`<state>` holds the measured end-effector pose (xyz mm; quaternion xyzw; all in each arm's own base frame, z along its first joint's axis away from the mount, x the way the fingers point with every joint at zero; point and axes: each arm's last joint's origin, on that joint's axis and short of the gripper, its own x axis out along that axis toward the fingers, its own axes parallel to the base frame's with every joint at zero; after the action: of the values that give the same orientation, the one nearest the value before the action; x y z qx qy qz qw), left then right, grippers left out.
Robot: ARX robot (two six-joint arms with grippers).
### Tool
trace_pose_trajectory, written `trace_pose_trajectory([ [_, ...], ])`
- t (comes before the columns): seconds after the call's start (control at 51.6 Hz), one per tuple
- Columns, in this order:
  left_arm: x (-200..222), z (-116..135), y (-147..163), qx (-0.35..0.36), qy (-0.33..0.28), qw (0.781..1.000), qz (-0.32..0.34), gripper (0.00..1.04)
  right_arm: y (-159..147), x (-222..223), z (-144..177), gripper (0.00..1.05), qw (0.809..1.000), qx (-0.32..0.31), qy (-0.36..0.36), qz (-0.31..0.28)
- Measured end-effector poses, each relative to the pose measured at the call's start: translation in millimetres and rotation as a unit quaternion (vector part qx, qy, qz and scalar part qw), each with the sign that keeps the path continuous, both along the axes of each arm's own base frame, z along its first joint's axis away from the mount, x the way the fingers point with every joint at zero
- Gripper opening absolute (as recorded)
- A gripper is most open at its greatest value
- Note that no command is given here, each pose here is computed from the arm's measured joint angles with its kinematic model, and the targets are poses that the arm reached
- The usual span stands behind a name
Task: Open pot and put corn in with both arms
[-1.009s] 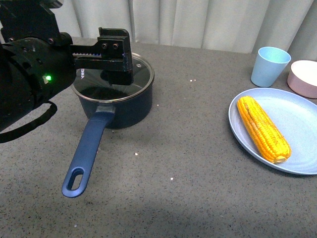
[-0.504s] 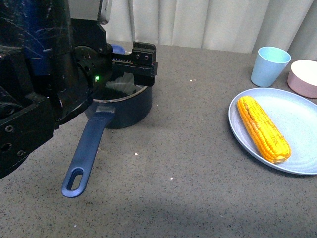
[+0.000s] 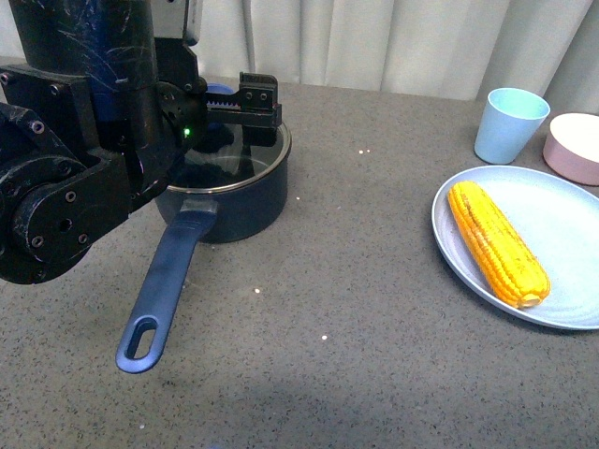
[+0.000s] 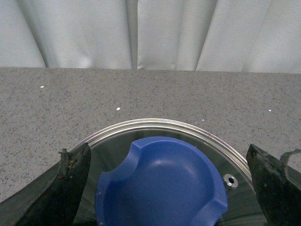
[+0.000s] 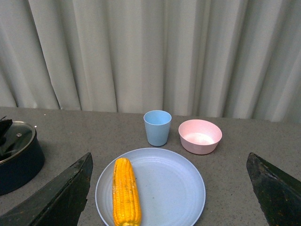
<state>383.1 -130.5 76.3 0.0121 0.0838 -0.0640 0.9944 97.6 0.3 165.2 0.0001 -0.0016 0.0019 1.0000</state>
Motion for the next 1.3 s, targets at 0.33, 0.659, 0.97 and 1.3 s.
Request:
trace_pose_trajectory([
  [0.33, 5.3, -5.2, 5.2, 0.001, 0.009, 1.000, 0.009, 0.98, 0.0, 0.0, 0.1, 0.96, 1.000, 0.000, 0.000, 0.000],
  [0.659, 5.9, -6.2, 6.6, 0.004, 0.011, 1.000, 0.009, 0.63, 0.0, 0.0, 0.0, 0.96, 1.000, 0.000, 0.000, 0.000],
  [0.97, 7.2, 30.8, 5.9, -0.017, -0.009, 1.000, 0.010, 0.62, 0.0, 0.0, 0.0, 0.96, 1.000, 0.000, 0.000, 0.000],
  [1.3, 24.4, 71.8, 38.7, -0.034, -0.060, 0.996, 0.055, 0.62, 0.0, 0.0, 0.0, 0.96, 1.000, 0.000, 0.000, 0.000],
])
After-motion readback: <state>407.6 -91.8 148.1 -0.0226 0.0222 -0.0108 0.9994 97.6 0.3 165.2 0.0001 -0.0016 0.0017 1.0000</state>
